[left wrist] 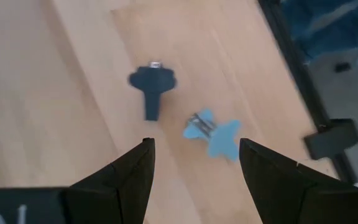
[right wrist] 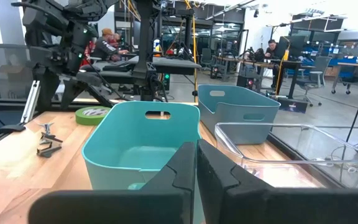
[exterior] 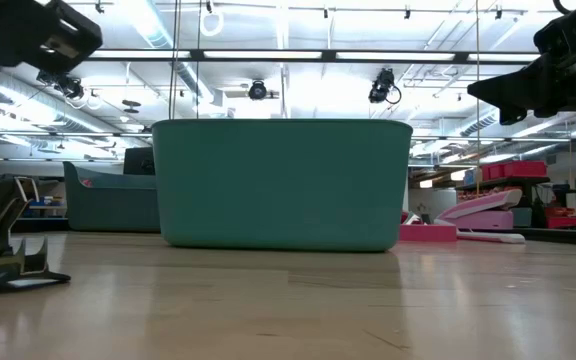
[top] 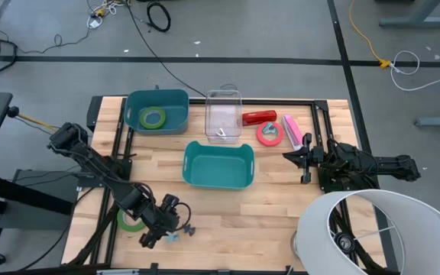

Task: Pick and place Stapler, Stapler remover, tape
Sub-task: Put the dark blue staple remover into the transparent bin

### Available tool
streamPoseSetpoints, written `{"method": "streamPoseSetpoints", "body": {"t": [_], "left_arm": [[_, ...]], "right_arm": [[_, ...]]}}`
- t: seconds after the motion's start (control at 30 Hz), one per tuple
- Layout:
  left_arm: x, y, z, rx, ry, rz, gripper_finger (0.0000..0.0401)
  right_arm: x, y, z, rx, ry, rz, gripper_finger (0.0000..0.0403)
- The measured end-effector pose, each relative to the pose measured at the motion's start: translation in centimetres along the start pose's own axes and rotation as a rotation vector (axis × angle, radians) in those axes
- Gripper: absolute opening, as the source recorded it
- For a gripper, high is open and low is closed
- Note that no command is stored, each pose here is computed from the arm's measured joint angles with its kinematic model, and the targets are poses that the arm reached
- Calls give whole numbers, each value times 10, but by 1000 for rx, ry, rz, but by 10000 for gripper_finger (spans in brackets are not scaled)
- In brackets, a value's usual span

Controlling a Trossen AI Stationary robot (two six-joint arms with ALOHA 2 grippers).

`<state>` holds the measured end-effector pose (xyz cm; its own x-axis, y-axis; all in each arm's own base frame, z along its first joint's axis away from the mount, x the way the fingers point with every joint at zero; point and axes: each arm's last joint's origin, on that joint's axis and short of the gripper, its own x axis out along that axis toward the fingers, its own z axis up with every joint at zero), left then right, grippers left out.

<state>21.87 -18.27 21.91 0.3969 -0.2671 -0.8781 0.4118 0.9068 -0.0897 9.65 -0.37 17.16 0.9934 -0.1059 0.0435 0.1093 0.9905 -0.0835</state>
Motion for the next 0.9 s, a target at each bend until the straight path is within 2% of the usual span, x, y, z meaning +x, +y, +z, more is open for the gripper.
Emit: {"method": "streamPoseSetpoints", "body": {"t": [0.27,0.53,0.7,0.9], "left_arm": [[0,11,9,-54,-96,99,236],[1,19,14,-83,-117,110,236],[14,21,17,-89,-117,104,236],[28,18,20,-37,-109,55,236]], "right_arm": [[0,0,0,0,0,0,18],[0,0,0,0,0,0,18],[0,0,0,0,-1,0,18],[0,0,0,0,-1,-1,18]]}}
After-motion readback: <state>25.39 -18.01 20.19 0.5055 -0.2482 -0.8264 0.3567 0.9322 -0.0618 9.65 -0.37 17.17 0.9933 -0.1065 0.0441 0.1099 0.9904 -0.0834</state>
